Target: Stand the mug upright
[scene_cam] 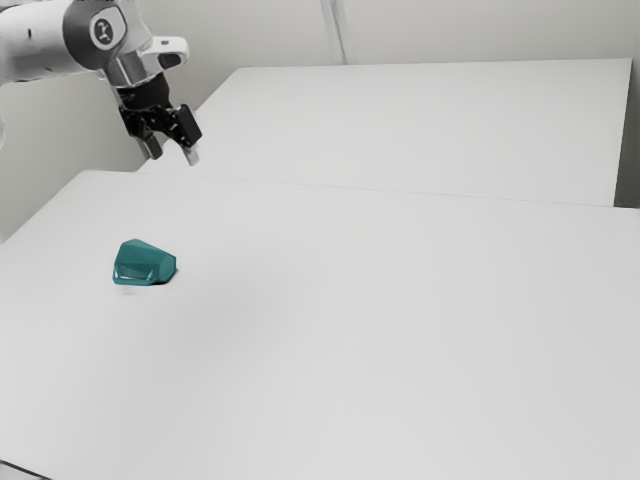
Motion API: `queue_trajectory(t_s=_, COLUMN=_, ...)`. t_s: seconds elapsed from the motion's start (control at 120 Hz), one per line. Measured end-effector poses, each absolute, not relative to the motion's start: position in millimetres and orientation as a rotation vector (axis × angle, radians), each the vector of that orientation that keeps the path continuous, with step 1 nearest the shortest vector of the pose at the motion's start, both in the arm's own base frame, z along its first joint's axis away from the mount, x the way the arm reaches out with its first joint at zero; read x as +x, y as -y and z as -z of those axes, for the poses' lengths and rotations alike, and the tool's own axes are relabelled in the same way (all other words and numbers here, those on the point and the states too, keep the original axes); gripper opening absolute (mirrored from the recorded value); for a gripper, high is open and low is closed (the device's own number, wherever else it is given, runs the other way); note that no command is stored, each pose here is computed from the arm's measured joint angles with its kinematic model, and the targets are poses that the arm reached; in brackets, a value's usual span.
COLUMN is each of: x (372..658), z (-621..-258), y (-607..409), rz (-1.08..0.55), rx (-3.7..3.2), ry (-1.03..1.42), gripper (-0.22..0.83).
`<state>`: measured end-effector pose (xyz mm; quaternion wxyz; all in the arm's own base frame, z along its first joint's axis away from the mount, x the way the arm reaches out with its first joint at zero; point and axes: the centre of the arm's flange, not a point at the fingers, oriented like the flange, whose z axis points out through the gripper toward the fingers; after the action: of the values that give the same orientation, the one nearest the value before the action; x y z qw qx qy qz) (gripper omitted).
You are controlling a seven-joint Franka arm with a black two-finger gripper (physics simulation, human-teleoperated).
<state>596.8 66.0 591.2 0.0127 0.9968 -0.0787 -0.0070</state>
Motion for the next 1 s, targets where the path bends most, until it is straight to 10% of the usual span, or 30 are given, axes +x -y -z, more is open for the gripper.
queue_trajectory(t_s=0.2, x=587.1, z=-589.3, y=-121.7, rz=-0.026, rx=3.134, ry=0.081, gripper=0.61)
queue_trajectory(t_s=0.417, x=501.8, z=-529.2, y=-209.2, rz=-0.107, rx=3.054, ry=-0.221, gripper=0.61)
queue_trajectory(t_s=0.7, x=445.1, z=-455.5, y=-378.9, rz=-0.530, rx=2.672, ry=-0.607, gripper=0.62)
queue_trajectory(t_s=1.0, x=486.4, z=-381.1, y=-434.3, rz=-0.794, rx=2.490, ry=-0.248, gripper=0.62)
